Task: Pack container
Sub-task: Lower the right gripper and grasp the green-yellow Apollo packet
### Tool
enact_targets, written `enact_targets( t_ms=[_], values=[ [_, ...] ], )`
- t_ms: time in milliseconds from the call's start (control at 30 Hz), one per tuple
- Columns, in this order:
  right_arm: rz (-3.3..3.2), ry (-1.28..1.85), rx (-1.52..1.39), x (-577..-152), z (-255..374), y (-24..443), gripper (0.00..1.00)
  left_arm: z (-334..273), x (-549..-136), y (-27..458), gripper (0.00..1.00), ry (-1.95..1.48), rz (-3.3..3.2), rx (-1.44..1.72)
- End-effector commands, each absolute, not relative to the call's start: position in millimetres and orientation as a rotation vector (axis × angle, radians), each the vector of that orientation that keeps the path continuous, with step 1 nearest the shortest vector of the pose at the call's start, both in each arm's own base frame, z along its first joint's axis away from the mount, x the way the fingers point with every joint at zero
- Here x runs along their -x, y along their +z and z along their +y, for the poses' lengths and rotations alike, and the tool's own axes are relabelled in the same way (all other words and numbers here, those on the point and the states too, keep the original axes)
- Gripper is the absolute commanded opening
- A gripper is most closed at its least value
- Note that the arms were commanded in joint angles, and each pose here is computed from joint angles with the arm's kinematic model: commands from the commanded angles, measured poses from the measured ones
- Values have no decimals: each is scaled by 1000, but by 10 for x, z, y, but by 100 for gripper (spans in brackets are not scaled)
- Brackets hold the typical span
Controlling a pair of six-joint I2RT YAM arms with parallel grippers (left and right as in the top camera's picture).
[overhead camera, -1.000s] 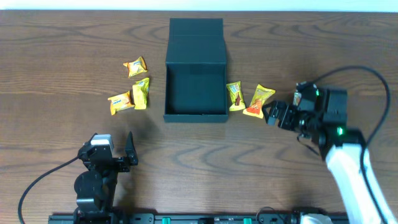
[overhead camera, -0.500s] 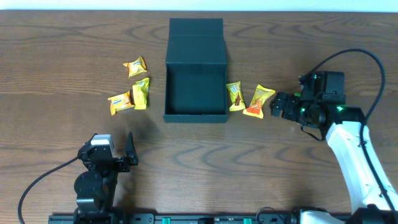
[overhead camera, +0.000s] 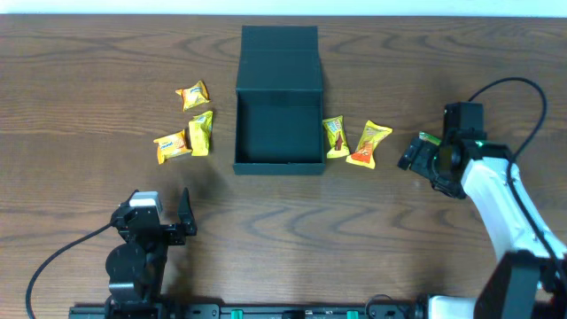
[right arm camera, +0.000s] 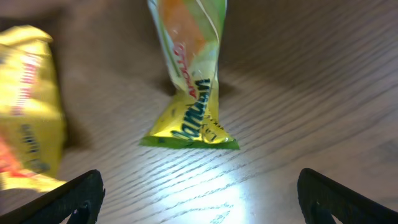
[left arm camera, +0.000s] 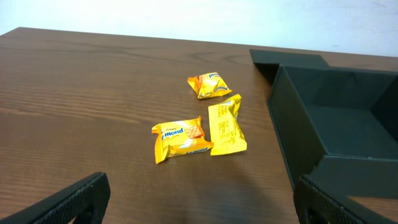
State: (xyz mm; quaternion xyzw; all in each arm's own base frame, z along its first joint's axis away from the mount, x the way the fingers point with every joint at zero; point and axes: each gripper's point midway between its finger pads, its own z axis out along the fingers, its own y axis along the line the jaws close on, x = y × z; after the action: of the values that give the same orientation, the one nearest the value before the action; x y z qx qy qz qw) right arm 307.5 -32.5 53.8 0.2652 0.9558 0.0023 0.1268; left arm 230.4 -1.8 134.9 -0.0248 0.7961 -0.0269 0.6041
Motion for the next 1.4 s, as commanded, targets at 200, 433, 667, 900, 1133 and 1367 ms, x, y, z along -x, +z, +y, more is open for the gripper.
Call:
enact_targets(
  t_ms=[200,433,667,900,1133,1367],
  values=[
    [2761,-20,-817,-3192,-405,454,99,7,-2282,1213,96,-54,1884,73],
    [2788,-39,-824,-3203,-419,313,99,7,-2282,1213,95,-54,1884,73],
    [2738,-25,-812,-3370,-437,271,99,7,-2282,1213,96,-54,1884,73],
    [2731,-31,-812,-3406,-452,235,93,7,-2282,1213,95,-54,1884,73],
    [2722,-75,-810,-3408,-506,242,67,7,-2282,1213,95,-54,1884,73],
    [2726,-76,-811,-3397,-503,239,36,7,-2282,1213,96,-54,1884,73]
  ],
)
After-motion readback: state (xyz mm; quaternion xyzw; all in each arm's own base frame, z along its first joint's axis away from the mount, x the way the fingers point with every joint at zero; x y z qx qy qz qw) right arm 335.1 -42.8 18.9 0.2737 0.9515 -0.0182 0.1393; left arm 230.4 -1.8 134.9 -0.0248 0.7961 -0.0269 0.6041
